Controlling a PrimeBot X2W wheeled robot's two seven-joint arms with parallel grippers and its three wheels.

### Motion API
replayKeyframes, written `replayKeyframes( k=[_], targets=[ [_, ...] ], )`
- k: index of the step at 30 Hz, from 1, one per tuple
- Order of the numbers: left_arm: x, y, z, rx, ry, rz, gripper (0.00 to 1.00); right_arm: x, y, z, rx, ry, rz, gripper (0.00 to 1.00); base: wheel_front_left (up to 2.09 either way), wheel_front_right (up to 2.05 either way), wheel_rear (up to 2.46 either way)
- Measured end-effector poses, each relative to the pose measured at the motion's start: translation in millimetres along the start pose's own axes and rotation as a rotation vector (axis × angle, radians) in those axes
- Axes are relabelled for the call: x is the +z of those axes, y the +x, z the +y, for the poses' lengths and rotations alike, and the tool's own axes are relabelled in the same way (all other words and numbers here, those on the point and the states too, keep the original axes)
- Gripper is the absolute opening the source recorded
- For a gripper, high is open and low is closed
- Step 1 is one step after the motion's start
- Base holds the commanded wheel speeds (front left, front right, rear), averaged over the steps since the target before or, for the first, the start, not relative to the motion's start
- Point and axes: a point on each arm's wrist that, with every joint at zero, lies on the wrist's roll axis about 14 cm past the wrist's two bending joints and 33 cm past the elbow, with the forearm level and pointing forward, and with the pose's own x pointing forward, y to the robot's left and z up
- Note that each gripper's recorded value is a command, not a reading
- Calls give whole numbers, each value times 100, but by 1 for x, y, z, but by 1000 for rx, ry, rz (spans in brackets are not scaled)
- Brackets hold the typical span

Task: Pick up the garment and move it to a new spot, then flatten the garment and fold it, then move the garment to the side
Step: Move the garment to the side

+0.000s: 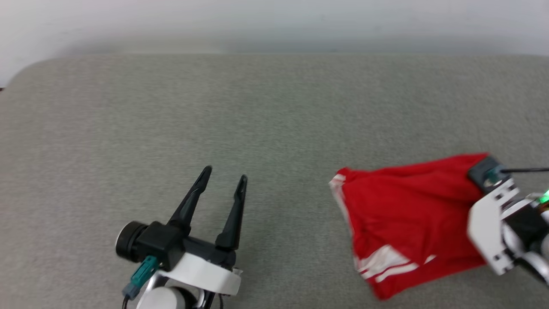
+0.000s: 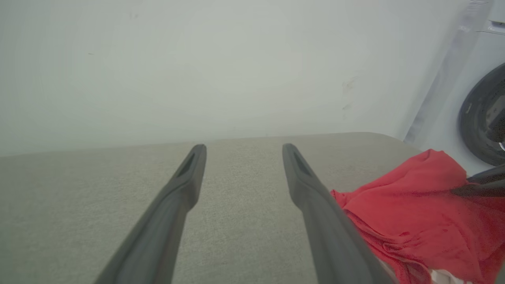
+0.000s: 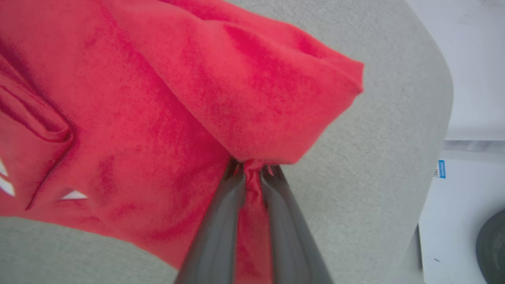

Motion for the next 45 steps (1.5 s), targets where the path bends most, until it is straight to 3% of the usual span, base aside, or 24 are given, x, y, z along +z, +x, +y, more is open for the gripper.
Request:
replayKeyframes(
  k=[5,9,14,15,20,22,23,25,35,36,45],
  targets=[
    [-9,32,-36,-142,-23,-6,100,-12,-10,-67,-143,-152,14,0,0,0,0],
    [-27,53,-67,-264,-44,15,100,-27,-10,-105,-194,-191,32,0,0,0,0],
    [-50,73,-91,-372,-65,31,100,-53,-12,-156,-293,-202,90,0,0,0,0],
    [-64,82,-102,-429,-78,40,100,-74,-15,-187,-365,-200,143,0,0,0,0],
    [-83,96,-109,-473,-103,40,100,-105,-24,-237,-491,-155,209,0,0,0,0],
    [-90,100,-112,-489,-115,41,100,-120,-24,-247,-519,-126,244,0,0,0,0],
    [-100,105,-115,-509,-131,38,100,-145,-20,-258,-555,-85,301,0,0,0,0],
    [-102,106,-114,-510,-134,33,100,-153,-16,-262,-569,-77,318,0,0,0,0],
    [-113,106,-96,-474,-116,48,100,-149,22,-263,-591,-39,266,0,0,0,0],
    [-112,107,-94,-466,-113,48,100,-148,25,-263,-593,-37,267,100,0,0,0],
    [-87,107,-87,-412,-109,18,100,-116,19,-268,-629,-54,188,100,0,0,0]
  ],
)
